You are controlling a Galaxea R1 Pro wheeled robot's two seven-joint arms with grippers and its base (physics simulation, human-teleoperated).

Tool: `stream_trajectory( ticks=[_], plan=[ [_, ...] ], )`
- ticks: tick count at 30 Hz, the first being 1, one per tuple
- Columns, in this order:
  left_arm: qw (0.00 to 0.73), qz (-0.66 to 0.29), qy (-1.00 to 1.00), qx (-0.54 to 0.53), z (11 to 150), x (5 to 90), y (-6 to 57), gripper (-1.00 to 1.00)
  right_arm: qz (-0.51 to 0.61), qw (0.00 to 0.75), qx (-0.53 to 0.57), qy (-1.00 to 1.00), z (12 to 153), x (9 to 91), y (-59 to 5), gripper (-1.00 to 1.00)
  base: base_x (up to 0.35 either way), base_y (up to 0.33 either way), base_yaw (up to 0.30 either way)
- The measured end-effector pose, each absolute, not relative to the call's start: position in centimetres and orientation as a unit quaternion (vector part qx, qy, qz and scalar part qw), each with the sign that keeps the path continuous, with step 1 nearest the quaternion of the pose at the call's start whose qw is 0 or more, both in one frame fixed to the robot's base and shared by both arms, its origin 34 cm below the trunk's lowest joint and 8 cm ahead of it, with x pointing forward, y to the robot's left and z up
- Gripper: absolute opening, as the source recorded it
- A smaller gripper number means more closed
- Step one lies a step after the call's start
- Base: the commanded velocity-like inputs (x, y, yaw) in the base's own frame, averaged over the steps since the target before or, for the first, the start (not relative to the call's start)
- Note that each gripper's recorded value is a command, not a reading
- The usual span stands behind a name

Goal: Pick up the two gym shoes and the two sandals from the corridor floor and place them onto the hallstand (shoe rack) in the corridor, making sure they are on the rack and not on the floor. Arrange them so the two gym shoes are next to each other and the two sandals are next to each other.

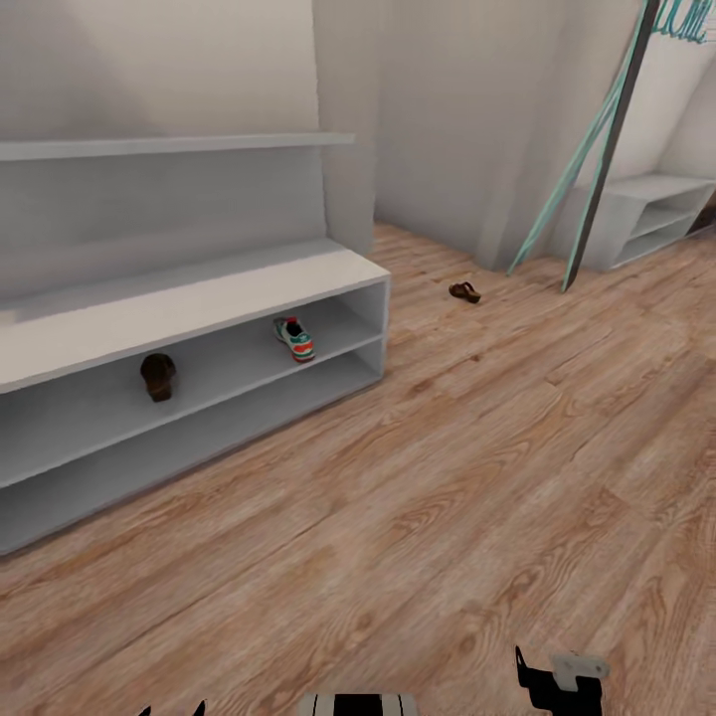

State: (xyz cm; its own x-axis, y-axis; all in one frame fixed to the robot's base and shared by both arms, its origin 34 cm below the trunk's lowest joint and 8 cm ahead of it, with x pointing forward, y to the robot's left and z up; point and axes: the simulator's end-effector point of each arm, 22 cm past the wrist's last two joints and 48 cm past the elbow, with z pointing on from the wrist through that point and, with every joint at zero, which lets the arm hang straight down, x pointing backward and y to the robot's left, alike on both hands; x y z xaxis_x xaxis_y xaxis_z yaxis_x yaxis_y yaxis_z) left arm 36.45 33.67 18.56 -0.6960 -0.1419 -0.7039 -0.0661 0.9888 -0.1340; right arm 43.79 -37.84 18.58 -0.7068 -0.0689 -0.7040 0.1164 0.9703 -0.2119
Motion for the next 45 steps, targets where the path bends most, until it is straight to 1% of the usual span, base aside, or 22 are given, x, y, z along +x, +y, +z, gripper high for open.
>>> stream_trajectory(
  ticks=[4,9,23,40,45],
  plan=[
    [0.386,-0.049,0.920,-0.056,18.55,36.45,33.63,1.00,-0.121,0.383,0.013,0.916,18.57,43.78,-37.77,1.00,0.019,0.000,-0.291],
    [0.386,-0.050,0.919,-0.056,18.57,36.46,33.61,1.00,-0.120,0.383,0.013,0.916,18.59,43.79,-37.75,1.00,0.232,-0.009,-0.291],
    [0.386,-0.049,0.919,-0.057,18.58,36.46,33.63,1.00,-0.120,0.383,0.012,0.916,18.59,43.80,-37.72,1.00,0.323,-0.082,-0.291],
    [0.386,-0.049,0.919,-0.057,18.58,36.46,33.64,1.00,-0.120,0.383,0.012,0.916,18.58,43.76,-37.72,1.00,0.308,-0.147,-0.291],
    [0.386,-0.049,0.919,-0.057,18.58,36.47,33.65,1.00,-0.120,0.382,0.012,0.916,18.55,43.70,-37.73,1.00,0.333,-0.032,-0.291]
  ],
)
